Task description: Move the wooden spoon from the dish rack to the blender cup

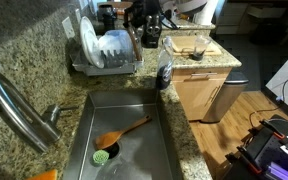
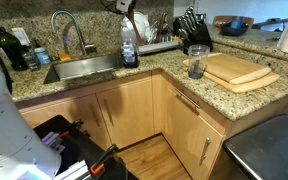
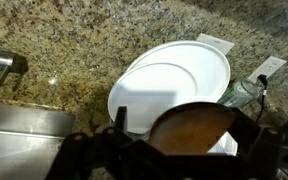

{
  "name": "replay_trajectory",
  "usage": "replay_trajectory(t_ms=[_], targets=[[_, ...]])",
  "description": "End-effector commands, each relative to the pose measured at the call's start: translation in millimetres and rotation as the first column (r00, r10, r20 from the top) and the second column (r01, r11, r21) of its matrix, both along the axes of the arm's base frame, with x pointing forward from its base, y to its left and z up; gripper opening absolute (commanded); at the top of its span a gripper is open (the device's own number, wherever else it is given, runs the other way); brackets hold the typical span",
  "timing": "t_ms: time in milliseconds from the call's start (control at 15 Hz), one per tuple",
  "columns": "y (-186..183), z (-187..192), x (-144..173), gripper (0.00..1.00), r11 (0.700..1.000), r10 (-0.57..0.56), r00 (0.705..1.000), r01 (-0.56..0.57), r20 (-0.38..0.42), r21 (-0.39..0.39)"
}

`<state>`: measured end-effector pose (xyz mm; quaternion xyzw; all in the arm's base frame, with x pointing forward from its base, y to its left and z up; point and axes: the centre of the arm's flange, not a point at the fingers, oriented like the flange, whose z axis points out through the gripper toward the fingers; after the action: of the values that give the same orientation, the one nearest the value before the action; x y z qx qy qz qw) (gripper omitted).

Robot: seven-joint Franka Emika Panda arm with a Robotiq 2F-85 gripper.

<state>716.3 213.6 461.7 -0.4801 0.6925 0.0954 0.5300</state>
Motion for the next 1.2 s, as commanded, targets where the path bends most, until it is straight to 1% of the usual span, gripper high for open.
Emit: replay_trajectory(t_ms=[0,267,333,400,667,1000,1067,1133], targets=[[0,0,0,1.00,1.000,0.000,1.000,0.000,0.000,0.000],[0,-1,0,1.00,1.000,-0.002,1.000,0.002,0.010,0.002],[-1,-1,0,0.75,1.000,-0.008,1.000,0.008,0.010,0.007],[-2,-1,1,0.74,1.000,-0.013,1.000,0.012,0.006,0.009],[-6,3,4,0.47,1.000,-0.027,1.000,0.027,0.007,0.014],[-7,3,4,0.47,0.999,-0.035,0.999,0.035,0.004,0.017],[-8,10,3,0.47,0.999,-0.040,0.999,0.040,0.022,0.029],[-9,22,2,0.47,0.998,-0.039,0.997,0.037,0.063,0.041]])
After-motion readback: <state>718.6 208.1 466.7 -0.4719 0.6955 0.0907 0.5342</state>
